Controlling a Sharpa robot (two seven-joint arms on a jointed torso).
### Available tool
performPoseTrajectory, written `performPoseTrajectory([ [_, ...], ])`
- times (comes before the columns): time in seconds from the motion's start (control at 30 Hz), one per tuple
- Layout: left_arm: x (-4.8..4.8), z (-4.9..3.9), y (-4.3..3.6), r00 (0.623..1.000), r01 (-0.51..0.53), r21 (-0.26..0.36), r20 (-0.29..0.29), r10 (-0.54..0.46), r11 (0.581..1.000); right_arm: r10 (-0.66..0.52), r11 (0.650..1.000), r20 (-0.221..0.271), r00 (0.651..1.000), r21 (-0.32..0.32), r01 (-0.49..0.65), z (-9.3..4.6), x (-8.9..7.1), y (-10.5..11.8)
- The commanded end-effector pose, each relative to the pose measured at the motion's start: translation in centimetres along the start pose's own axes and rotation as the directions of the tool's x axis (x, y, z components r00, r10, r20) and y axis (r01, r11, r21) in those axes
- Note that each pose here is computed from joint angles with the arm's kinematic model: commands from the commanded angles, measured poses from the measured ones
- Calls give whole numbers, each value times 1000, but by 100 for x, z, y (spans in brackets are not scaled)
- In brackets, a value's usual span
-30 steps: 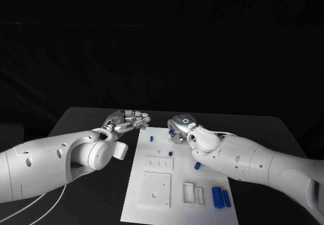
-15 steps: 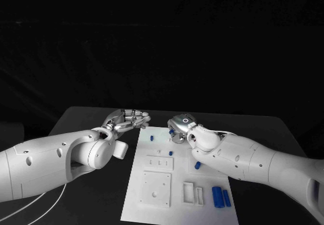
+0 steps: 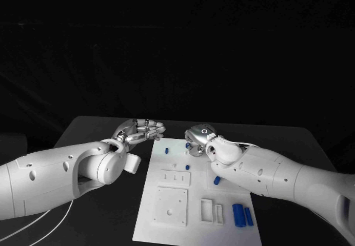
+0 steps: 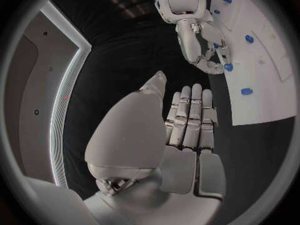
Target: Assemble the parts on the task board
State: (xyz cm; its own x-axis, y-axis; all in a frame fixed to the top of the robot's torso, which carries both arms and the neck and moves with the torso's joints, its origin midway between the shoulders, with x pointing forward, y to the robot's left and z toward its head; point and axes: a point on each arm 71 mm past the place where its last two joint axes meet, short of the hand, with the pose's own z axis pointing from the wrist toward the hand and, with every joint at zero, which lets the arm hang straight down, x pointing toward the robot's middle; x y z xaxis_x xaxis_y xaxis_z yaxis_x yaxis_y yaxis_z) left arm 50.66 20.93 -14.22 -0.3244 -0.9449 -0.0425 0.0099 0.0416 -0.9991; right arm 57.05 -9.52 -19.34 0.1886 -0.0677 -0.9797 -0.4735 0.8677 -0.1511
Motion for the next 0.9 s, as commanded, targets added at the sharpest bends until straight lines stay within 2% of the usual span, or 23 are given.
performPoseTrajectory([
  [0.03, 3, 3, -34, 1000, -5, 18, 0, 5, 1000, 32, 999, 21, 999, 6, -32, 0, -13, -6],
  [0.37, -27, -2, -36, 1000, -7, 19, 9, 7, 1000, 52, 999, 47, 998, 7, -53, -38, -32, -48],
  [0.5, -42, -8, -38, 1000, -8, 18, 12, 8, 1000, 81, 997, 59, 995, -3, -81, -93, -68, -65],
  [0.63, -61, -16, -37, 1000, -8, 19, 15, 8, 1000, 142, 990, 87, 986, -9, -142, -163, -213, -108],
  [0.77, -106, -37, -60, 998, -22, 49, 53, 19, 999, 210, 978, 104, 972, -4, -211, -284, -389, -261],
  [0.83, -126, -46, -62, 998, -24, 52, 59, 21, 998, 238, 971, 84, 967, -22, -237, -366, -463, -365],
  [0.9, -142, -55, -65, 998, -28, 55, 66, 25, 998, 262, 964, 59, 963, -66, -258, -446, -503, -447],
])
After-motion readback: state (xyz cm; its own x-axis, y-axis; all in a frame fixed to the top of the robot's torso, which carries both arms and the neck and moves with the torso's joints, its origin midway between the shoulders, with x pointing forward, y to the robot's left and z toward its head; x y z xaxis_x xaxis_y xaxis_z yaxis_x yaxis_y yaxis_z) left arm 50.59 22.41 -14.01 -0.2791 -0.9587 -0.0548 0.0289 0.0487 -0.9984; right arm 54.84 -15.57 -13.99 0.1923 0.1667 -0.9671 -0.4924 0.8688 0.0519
